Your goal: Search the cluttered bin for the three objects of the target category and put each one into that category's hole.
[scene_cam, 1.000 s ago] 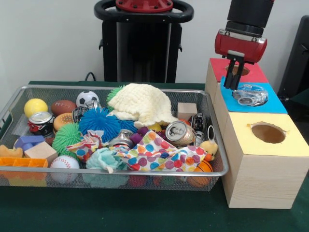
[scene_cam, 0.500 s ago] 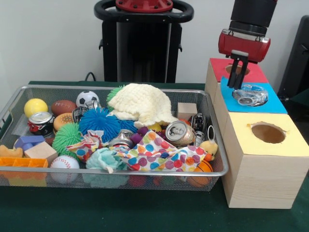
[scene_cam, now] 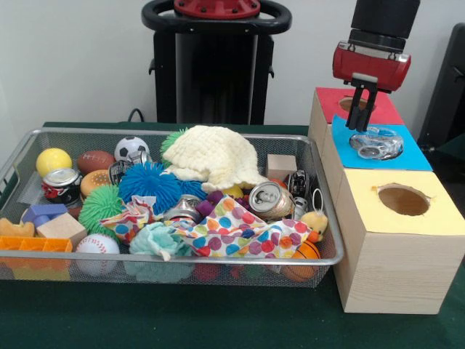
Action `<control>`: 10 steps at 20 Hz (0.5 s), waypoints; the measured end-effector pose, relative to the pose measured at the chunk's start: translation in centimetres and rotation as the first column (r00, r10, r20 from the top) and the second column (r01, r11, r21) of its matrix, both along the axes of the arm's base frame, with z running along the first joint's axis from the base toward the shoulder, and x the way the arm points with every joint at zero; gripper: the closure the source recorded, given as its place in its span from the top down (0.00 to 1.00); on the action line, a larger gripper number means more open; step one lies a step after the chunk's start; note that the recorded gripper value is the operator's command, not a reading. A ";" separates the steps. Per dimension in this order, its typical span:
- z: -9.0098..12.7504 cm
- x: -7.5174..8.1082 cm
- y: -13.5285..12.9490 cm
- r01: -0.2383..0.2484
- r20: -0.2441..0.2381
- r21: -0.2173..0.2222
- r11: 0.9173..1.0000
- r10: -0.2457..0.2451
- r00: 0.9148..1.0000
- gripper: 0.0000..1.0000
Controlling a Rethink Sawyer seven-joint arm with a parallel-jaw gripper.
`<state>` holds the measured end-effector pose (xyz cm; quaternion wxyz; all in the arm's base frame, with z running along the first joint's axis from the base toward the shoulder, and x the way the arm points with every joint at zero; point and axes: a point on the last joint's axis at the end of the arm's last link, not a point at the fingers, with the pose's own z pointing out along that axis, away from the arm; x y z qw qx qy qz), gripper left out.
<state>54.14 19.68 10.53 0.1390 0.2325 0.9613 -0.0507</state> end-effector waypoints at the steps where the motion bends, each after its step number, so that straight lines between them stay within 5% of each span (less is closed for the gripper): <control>1: 0.0 0.0 0.0 0.000 -0.001 0.001 1.000 0.000 1.000 0.00; 10: 0.1 0.0 0.0 0.001 -0.004 0.002 1.000 -0.001 1.000 0.00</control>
